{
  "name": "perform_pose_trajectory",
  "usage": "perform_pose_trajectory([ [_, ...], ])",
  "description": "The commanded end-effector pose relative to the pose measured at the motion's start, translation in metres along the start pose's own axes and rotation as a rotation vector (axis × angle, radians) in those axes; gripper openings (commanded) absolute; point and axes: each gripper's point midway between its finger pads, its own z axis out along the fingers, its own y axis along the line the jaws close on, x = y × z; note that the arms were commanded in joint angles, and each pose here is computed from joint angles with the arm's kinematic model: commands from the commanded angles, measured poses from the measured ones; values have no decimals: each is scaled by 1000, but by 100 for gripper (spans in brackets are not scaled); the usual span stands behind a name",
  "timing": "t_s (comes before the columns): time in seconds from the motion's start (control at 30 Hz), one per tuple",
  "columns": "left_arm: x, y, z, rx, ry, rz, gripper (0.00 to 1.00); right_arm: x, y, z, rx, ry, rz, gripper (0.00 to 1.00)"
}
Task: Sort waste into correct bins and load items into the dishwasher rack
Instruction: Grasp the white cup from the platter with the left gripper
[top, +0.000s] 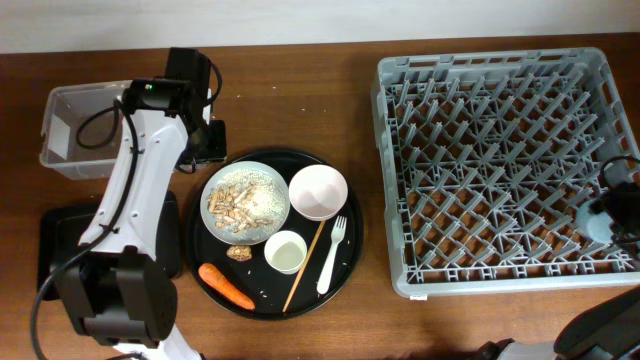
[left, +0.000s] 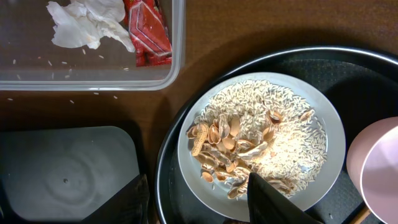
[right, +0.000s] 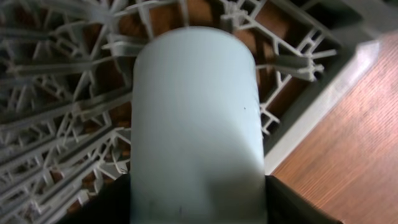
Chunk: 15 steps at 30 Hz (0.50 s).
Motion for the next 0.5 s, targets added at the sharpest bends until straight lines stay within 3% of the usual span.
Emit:
perform_pose_trajectory([
  [0.0, -1, -2, -11, 11, -28, -12, 51, 0, 20, -4, -117, 10, 9, 99],
  [0.07, 1, -5, -11, 33, -16, -10, 52, 4, 30, -9, -172, 19, 0, 99],
  [0.13, 5, -27, -13, 152, 6, -4, 52, 9, 60, -36, -318, -27, -106, 99],
  [0.2, 14, -56, -19, 290, 37, 68, 52, 35, 95, -63, -391, -60, -308, 99],
  [0.23, 31, -63, -21, 299, 95, 97, 57, 75, 130, -76, -426, -32, -523, 99],
  [0.27, 43, -67, -23, 295, 140, 114, 59, 96, 147, -78, -444, 5, -605, 99],
  [0.33, 76, -75, -30, 279, 259, 162, 61, 135, 170, -72, -395, 64, -768, 99],
  [0.47, 129, -93, -24, 250, 393, 238, 61, 141, 162, -67, -298, 71, -814, 99],
])
